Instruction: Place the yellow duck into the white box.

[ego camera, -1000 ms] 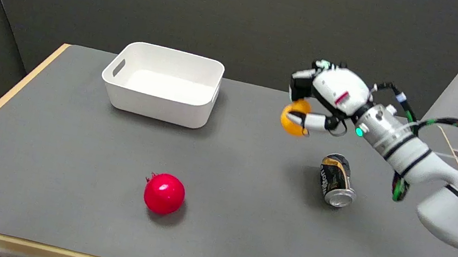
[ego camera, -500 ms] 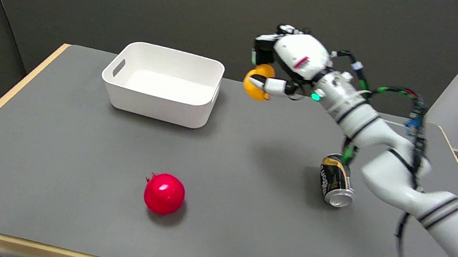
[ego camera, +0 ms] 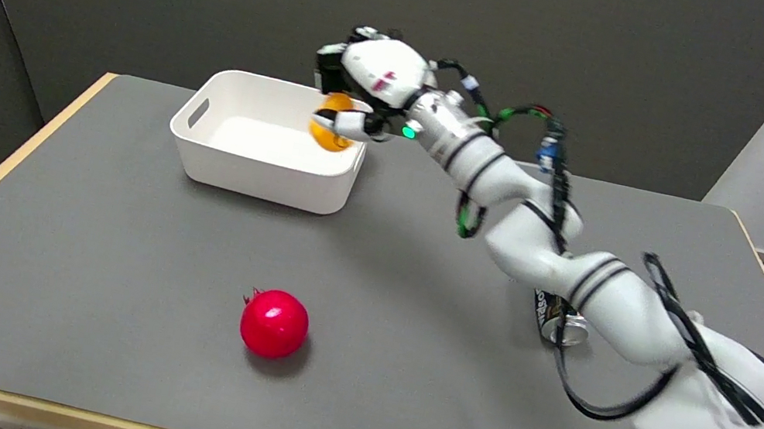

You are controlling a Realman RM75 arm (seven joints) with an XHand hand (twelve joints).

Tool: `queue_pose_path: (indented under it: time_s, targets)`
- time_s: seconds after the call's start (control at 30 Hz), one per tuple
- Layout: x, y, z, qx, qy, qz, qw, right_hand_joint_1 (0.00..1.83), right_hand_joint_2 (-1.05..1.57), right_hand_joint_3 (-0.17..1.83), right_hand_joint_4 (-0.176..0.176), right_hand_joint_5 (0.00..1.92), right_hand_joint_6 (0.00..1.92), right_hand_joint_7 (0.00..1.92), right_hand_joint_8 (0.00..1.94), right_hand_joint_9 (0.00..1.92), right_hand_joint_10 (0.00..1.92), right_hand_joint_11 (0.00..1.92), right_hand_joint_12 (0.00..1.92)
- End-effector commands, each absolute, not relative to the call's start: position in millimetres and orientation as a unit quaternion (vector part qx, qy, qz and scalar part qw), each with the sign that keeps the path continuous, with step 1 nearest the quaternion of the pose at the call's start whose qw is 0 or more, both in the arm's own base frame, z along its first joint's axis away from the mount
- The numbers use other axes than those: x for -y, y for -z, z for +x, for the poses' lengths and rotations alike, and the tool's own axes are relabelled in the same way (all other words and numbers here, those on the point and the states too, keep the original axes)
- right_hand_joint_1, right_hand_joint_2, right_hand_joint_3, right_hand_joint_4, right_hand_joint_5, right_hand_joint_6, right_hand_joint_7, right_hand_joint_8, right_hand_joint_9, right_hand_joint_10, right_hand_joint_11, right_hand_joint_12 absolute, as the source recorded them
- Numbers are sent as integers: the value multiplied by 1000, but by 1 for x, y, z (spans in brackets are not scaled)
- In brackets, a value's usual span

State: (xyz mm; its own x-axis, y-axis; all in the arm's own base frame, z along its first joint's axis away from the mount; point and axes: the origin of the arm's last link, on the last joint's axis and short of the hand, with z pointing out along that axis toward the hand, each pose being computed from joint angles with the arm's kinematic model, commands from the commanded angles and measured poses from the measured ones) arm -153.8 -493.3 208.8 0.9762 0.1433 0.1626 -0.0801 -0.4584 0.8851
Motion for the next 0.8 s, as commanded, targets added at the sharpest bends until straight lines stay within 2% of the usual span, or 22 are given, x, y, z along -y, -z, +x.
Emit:
queue_pose_path:
  time_s: [0.03, 0.3, 0.53, 0.8]
  targets:
    - [526, -117, -134, -61, -66, 880, 467, 1182, 1007, 533, -123, 637, 1444, 842, 1547, 694, 1282, 243, 1299]
    - [533, -147, -173, -65, -10, 860, 507, 1180, 1021, 512, -122, 632, 1443, 834, 1553, 692, 1283, 227, 1276]
    - [542, -197, -208, -39, 30, 819, 572, 1168, 1065, 445, -114, 616, 1448, 806, 1576, 700, 1280, 205, 1221]
    - [543, -215, -214, -39, 29, 801, 596, 1161, 1078, 435, -107, 602, 1468, 794, 1589, 685, 1282, 185, 1194]
